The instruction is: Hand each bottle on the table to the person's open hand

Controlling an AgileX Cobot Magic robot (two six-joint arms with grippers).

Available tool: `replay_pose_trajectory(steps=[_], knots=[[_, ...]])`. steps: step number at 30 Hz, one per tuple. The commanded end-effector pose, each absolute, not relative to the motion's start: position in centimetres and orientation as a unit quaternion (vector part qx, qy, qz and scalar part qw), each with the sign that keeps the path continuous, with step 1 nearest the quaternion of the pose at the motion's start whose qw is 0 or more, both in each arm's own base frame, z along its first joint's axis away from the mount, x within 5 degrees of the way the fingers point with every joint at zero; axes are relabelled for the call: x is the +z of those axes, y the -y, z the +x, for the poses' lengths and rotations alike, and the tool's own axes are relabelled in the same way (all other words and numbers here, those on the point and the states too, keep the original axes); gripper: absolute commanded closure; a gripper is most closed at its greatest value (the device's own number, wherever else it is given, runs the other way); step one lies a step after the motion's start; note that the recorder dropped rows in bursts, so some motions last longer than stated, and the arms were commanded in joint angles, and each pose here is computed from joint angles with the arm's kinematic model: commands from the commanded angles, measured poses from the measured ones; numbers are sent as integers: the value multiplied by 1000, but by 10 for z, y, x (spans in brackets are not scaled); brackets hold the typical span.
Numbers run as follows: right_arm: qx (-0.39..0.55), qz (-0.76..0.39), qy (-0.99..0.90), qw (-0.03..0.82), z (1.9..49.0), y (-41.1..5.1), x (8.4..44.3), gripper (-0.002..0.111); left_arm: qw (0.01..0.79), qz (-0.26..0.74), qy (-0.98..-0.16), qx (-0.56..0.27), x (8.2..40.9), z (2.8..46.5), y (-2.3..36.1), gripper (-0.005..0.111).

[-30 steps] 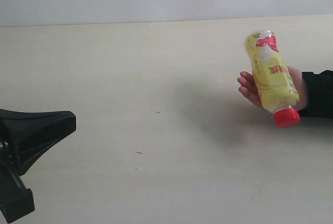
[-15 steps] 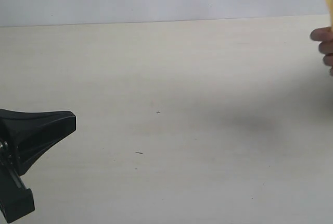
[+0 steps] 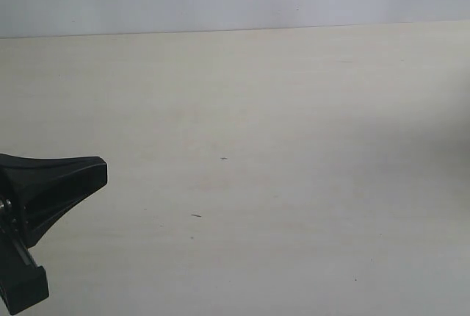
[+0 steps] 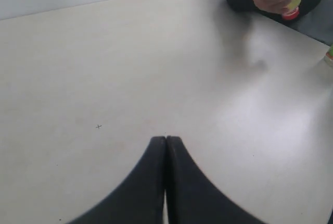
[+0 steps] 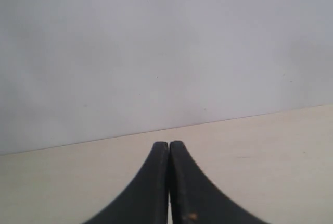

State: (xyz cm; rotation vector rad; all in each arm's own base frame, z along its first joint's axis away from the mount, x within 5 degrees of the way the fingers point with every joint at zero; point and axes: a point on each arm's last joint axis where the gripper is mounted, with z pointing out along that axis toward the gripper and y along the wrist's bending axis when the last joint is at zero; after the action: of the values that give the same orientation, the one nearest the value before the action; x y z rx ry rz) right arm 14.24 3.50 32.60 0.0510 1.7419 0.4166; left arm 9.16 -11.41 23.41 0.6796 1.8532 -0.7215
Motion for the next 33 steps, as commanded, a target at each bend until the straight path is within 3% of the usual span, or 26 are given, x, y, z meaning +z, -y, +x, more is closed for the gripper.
replay_pose_trajectory(steps=[1, 8, 17, 33], knots=[[182, 22, -756, 628, 141, -35, 327, 108, 505, 275, -761, -302, 236, 92, 113, 107], [183, 21, -748, 637, 136, -33, 330, 108, 505, 275, -761, -302, 236, 92, 113, 107], [116, -5, -711, 693, 84, -15, 339, 108, 505, 275, -761, -302, 236, 92, 113, 107], [24, 25, -691, 722, 55, -1, 246, 108, 505, 275, -761, -302, 236, 92, 113, 107]])
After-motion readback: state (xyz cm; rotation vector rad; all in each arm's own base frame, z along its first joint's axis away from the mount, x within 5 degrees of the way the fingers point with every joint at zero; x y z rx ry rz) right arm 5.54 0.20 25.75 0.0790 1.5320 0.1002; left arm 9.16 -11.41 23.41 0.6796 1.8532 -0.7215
